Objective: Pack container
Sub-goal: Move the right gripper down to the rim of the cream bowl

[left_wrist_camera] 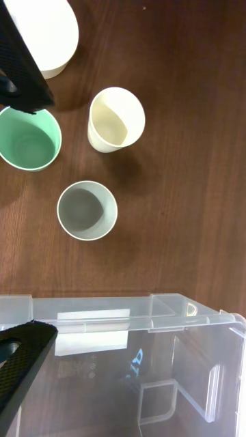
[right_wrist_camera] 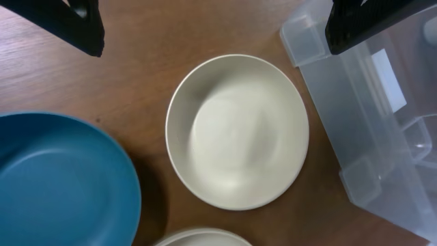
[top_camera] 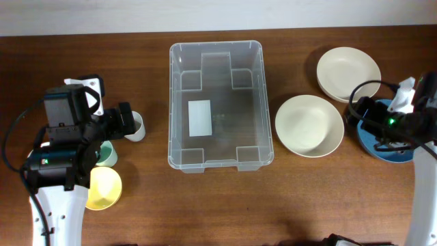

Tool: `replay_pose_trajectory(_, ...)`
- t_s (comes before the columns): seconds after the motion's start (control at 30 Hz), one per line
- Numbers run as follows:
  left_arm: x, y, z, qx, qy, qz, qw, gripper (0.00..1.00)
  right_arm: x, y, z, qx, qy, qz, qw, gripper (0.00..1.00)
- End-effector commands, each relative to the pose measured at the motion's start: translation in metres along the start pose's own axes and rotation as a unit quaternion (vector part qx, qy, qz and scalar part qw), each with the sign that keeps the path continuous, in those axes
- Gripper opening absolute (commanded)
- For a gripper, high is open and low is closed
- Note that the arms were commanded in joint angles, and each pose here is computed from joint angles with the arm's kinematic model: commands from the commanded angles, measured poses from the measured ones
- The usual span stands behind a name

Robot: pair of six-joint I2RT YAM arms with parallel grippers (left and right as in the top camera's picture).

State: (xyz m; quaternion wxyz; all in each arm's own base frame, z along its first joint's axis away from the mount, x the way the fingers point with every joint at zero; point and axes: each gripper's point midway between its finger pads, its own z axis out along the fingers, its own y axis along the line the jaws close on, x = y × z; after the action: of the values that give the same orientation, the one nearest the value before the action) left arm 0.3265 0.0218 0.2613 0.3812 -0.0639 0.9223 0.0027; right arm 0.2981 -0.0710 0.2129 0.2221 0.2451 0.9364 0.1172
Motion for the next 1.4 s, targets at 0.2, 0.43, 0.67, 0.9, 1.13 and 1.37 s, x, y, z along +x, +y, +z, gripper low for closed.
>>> replay_pose_trajectory(0.2,-0.006,-0.003,-0.003,0.007,-0.007,-0.005,1.000,0.99,0.041,-0.020,0.070,-0.058,0.042,0.022,0.997,0.99)
replay_pose_trajectory(0.43,-0.006,-0.003,-0.003,0.007,-0.007,-0.005,1.000,0.99,0.054,-0.040,0.103,-0.054,0.026,0.038,0.997,0.99)
replay_pose_trajectory(0.67,-0.006,-0.003,-0.003,0.007,-0.007,-0.005,1.000,0.99,0.067,-0.051,0.130,-0.057,0.006,0.079,0.995,0.99)
replay_pose_trajectory(0.9,-0.006,-0.003,-0.003,0.007,-0.007,-0.005,1.000,0.99,0.066,-0.057,0.148,-0.069,-0.042,0.118,0.990,0.99)
replay_pose_trajectory(1.13,-0.006,-0.003,-0.003,0.008,-0.007,-0.005,1.000,0.99,0.068,-0.069,0.162,-0.044,-0.040,0.129,0.990,0.99)
replay_pose_trajectory(1.37,-0.006,-0.003,-0.003,0.008,-0.007,-0.005,1.000,0.99,0.091,-0.080,0.188,-0.029,0.013,0.149,0.988,0.98)
